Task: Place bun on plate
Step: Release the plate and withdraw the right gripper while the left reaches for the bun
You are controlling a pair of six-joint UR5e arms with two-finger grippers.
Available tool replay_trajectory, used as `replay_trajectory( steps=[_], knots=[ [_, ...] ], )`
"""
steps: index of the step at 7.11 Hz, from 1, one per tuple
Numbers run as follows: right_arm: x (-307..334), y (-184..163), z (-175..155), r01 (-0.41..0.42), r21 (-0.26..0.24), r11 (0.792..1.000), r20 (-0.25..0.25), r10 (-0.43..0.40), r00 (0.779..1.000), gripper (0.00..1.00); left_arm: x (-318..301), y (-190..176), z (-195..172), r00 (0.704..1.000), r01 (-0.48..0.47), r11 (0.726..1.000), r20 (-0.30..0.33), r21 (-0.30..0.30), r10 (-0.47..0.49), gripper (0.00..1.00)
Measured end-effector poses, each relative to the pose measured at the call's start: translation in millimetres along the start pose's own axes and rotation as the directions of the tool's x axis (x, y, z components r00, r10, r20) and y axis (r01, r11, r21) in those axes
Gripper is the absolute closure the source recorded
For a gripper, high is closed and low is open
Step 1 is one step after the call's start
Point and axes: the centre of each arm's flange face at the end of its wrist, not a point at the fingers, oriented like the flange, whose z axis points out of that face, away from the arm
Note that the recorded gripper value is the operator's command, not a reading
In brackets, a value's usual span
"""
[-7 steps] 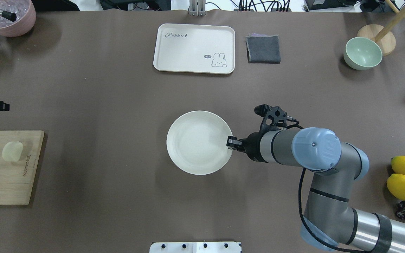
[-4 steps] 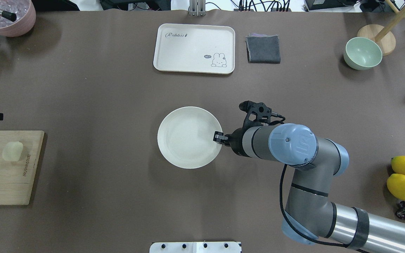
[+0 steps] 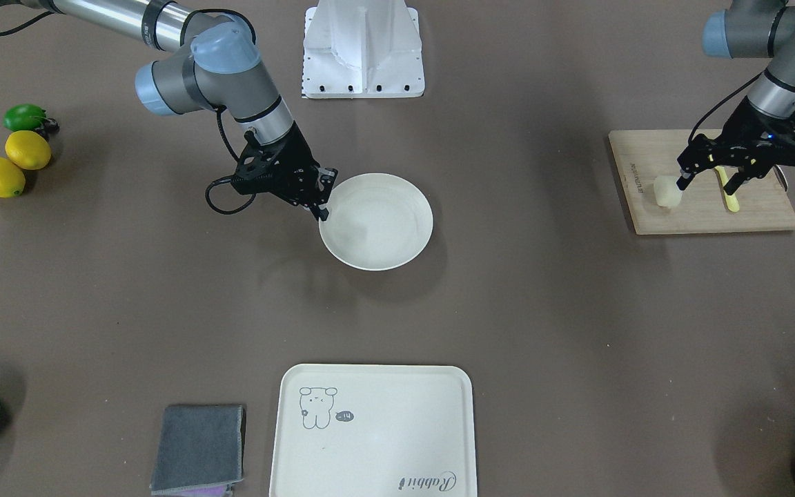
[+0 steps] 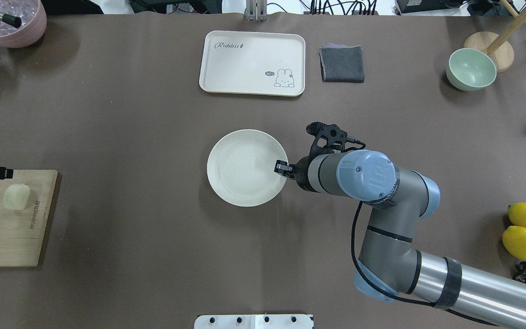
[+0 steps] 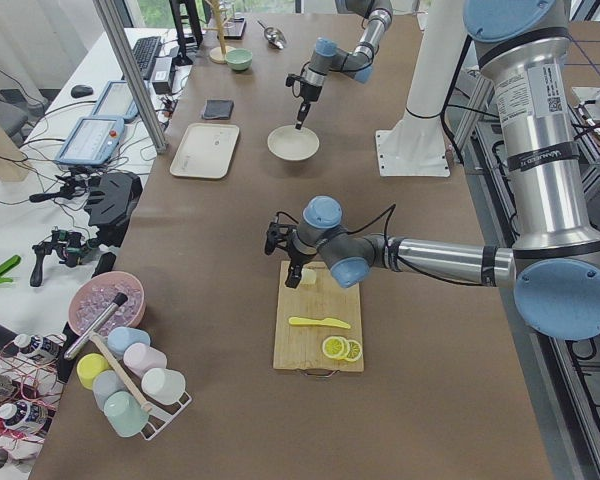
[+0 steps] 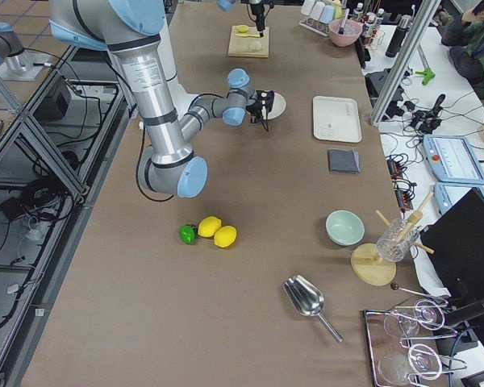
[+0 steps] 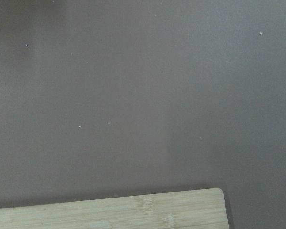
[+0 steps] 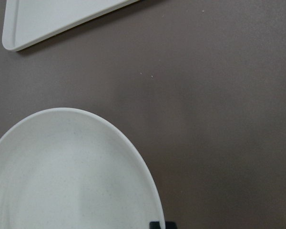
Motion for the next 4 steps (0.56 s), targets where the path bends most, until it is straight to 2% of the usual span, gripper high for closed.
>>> replay_trajectory(
  steps=[1,2,3,4],
  knots=[
    [1.6,-1.3,2.9,0.0,0.01,1.0,-0.005,0.0,1.0,0.98,7.7,9.2,6.5,1.0,-0.005,1.0,0.004,-0.013,0.005,0.02],
    [2.1,-2.1,4.1,0.0,0.018,1.0,-0.006,0.0,1.0,0.63,13.1,15.7,12.0,1.0,-0.012,1.0,0.007,-0.024,0.012,0.02],
    [0.4,-3.3,3.7,-0.003,0.023,1.0,-0.004,0.003,1.0,0.47,15.6,18.9,15.3,1.0,-0.016,1.0,0.012,-0.027,0.017,0.03],
    [-2.0,-4.1,3.5,-0.007,0.024,1.0,-0.002,0.007,1.0,0.4,15.8,20.3,17.1,1.0,-0.018,0.999,0.015,-0.028,0.018,0.03]
  ],
)
